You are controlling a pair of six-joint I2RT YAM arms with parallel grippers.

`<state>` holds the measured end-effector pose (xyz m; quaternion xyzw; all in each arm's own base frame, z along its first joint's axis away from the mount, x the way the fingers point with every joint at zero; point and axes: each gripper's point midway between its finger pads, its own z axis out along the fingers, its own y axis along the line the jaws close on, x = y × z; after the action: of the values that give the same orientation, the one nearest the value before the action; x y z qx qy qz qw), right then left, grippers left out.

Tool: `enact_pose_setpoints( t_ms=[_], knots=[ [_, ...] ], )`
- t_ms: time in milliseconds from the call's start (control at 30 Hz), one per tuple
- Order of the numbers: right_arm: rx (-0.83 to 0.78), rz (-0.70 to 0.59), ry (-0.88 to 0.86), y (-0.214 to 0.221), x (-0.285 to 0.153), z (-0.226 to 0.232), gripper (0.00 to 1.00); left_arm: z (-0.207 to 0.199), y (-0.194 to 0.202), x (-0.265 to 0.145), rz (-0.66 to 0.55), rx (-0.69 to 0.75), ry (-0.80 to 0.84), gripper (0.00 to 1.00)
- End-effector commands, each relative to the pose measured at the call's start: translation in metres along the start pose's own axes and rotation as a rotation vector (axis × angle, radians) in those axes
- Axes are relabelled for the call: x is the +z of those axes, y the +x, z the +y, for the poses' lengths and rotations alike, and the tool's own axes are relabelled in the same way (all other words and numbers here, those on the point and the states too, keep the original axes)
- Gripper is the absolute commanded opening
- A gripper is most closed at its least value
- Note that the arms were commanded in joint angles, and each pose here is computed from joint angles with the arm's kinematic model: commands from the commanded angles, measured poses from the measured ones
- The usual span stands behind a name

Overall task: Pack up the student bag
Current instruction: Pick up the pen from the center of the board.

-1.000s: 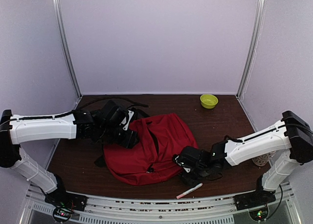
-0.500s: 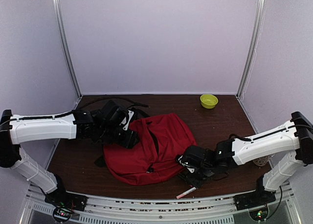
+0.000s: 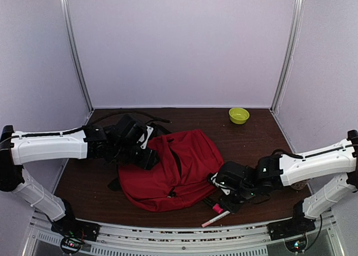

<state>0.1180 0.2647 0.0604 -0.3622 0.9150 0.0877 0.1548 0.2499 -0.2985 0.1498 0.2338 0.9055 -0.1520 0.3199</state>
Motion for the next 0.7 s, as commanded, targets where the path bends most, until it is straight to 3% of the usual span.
enact_pose_setpoints(
  t_ms=[0,67,267,500,667],
  knots=[
    [0.01,-0.009,0.017,0.007,-0.011,-0.006,0.32,-0.008,-0.024,-0.01,-0.067,0.013,0.031,0.53],
    [0.008,-0.019,0.013,0.005,-0.014,-0.006,0.35,-0.01,-0.024,-0.013,-0.07,0.016,0.039,0.53],
    [0.005,-0.041,0.003,-0.009,-0.004,0.002,0.61,-0.01,-0.023,-0.016,-0.073,0.014,0.047,0.53],
    [-0.041,0.014,0.055,-0.018,0.027,0.007,0.62,-0.007,-0.018,-0.019,-0.072,0.009,0.047,0.53],
    [-0.058,0.044,0.066,-0.015,0.041,0.008,0.53,-0.005,-0.014,-0.02,-0.07,0.003,0.045,0.53]
  ],
)
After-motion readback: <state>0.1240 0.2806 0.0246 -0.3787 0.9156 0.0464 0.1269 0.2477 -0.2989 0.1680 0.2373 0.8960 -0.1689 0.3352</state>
